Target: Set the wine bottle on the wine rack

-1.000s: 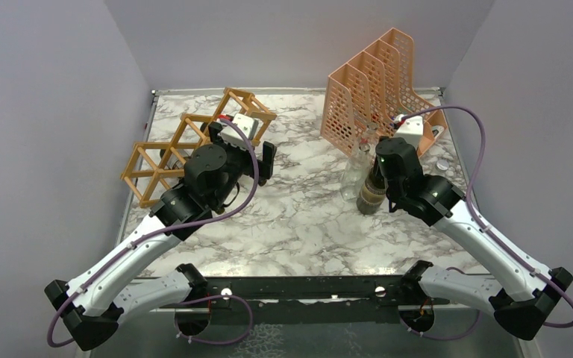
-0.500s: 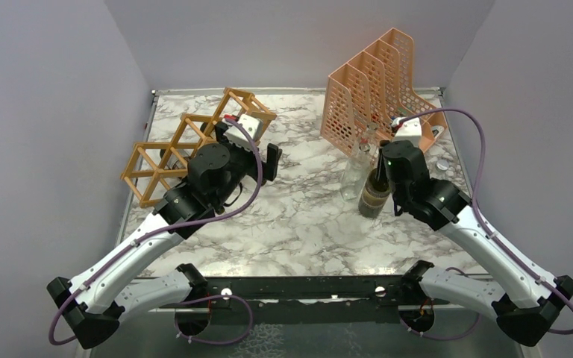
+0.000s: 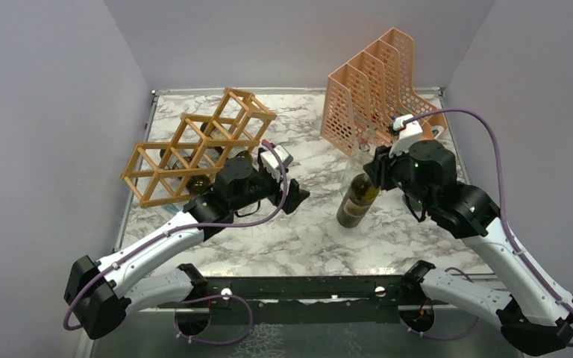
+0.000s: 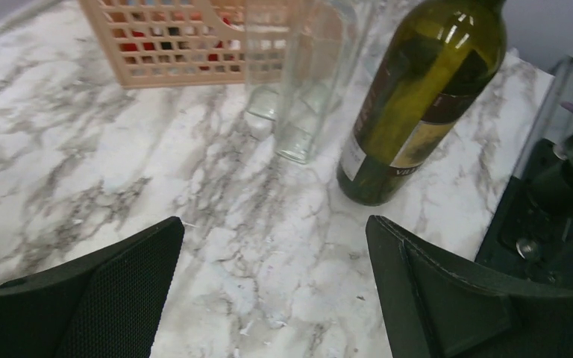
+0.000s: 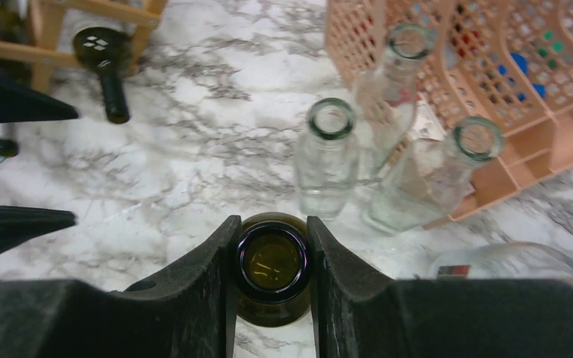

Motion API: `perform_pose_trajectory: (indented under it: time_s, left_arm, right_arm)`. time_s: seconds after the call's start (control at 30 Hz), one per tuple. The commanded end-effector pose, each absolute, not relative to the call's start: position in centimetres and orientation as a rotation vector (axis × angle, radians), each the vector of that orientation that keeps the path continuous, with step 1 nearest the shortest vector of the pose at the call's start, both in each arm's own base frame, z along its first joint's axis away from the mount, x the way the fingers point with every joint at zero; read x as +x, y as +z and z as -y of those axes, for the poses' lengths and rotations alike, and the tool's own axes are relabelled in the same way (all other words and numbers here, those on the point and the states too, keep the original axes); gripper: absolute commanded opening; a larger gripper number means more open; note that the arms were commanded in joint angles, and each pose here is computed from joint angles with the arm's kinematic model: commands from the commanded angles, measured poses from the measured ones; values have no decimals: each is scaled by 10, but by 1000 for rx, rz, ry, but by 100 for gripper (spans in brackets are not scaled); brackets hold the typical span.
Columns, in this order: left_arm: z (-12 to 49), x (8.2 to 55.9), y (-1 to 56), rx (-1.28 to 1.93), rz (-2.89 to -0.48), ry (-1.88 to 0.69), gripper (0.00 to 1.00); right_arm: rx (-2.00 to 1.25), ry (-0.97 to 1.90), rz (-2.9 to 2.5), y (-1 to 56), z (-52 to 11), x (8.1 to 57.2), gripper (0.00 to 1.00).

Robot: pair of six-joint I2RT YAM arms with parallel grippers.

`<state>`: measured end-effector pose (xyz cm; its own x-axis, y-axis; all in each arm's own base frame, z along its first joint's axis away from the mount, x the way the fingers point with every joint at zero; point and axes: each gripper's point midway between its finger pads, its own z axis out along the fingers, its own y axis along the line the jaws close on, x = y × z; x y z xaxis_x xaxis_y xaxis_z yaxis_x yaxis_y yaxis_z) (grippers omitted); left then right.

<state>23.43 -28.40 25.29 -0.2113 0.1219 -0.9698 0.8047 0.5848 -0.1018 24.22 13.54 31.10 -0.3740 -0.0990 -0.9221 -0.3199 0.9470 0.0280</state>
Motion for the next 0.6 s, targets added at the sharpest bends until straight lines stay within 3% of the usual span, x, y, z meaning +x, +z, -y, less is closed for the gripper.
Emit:
perform_pose_trajectory:
  time_s: [0.0,0.57]
  left_arm:
    - [310,206,268,812,-1511,-1024,98]
    - [340,187,211,955,-1484,-1191,98]
  right_arm:
    - [-424,519,-1811,347,-179,232,3]
    - [-521,812,-1689,384,-241,236,1]
